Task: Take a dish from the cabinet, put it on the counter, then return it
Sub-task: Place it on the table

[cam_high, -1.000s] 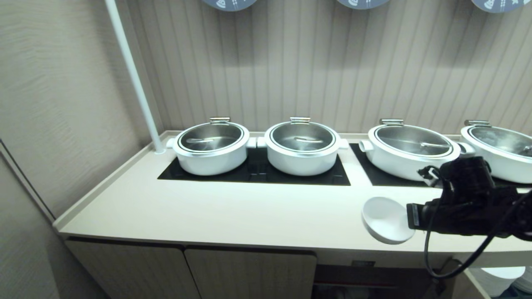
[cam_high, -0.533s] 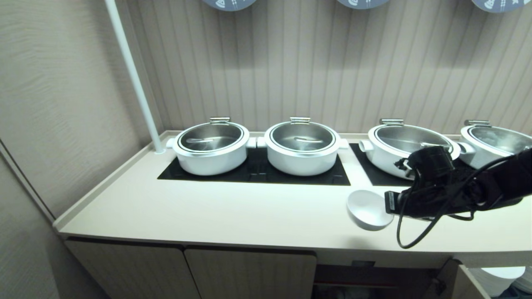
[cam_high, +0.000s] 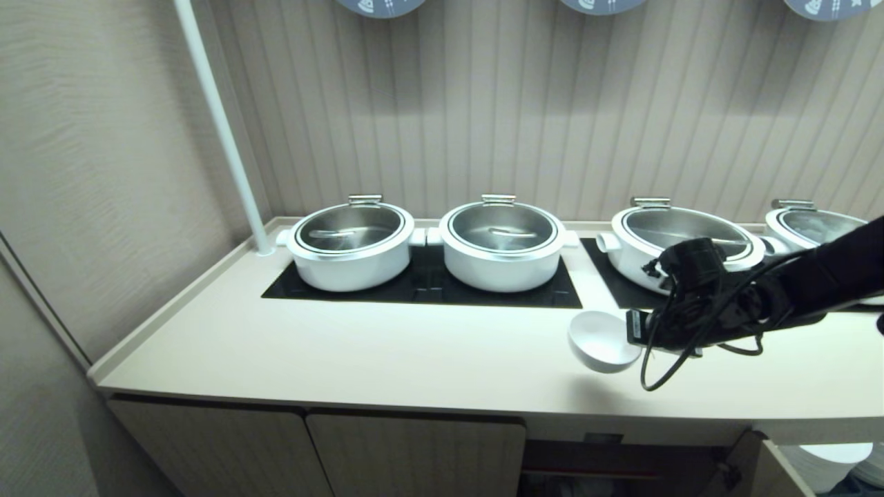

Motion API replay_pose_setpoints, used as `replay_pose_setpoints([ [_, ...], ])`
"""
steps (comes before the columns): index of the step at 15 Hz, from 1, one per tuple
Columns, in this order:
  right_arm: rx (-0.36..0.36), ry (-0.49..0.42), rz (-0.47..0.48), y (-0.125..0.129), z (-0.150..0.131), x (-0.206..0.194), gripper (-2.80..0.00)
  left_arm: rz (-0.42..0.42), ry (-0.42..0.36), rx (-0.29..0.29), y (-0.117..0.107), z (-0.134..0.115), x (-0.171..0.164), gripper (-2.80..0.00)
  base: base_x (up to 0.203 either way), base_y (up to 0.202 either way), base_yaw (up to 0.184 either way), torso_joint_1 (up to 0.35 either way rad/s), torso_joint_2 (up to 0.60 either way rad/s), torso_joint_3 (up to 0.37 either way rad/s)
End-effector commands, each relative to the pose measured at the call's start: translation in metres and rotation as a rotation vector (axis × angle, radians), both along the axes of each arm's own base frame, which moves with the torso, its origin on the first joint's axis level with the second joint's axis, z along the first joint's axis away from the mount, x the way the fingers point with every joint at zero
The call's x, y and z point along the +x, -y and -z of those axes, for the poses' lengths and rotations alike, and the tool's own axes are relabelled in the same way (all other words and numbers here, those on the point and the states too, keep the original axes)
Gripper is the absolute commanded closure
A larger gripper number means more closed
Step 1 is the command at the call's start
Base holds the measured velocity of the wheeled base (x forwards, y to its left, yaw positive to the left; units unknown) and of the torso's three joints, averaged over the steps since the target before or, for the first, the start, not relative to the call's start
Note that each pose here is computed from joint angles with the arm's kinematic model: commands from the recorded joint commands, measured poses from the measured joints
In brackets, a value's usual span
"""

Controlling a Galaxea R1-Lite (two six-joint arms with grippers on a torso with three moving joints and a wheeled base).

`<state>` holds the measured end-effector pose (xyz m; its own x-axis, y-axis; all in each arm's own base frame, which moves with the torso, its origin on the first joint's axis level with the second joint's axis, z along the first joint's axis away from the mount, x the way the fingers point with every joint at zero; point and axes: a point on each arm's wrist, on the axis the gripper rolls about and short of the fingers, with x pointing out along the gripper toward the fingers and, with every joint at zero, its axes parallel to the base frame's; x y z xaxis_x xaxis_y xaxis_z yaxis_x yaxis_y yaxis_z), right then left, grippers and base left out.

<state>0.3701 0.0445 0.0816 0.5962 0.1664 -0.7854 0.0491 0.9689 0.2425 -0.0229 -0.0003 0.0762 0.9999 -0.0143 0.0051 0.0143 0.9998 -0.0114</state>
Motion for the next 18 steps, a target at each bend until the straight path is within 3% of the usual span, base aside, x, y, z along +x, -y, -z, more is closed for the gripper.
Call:
replay_pose_setpoints([
  [1, -0.003, -0.012, 0.005, 0.000, 0.009, 0.009, 0.00, 0.001, 0.000, -0.001, 0.000, 0.000, 0.000, 0.00, 0.000, 0.000, 0.000, 0.000, 0.00, 0.000],
  [10, -0.017, -0.065, 0.043, 0.010, 0.033, 0.041, 0.00, 0.001, 0.001, -0.001, 0.000, 0.000, 0.000, 0.00, 0.000, 0.000, 0.000, 0.000, 0.00, 0.000],
  [18, -0.020, -0.099, 0.049, 0.013, 0.048, 0.044, 0.00, 0.000, 0.001, -0.001, 0.000, 0.000, 0.000, 0.00, 0.000, 0.000, 0.000, 0.000, 0.00, 0.000],
])
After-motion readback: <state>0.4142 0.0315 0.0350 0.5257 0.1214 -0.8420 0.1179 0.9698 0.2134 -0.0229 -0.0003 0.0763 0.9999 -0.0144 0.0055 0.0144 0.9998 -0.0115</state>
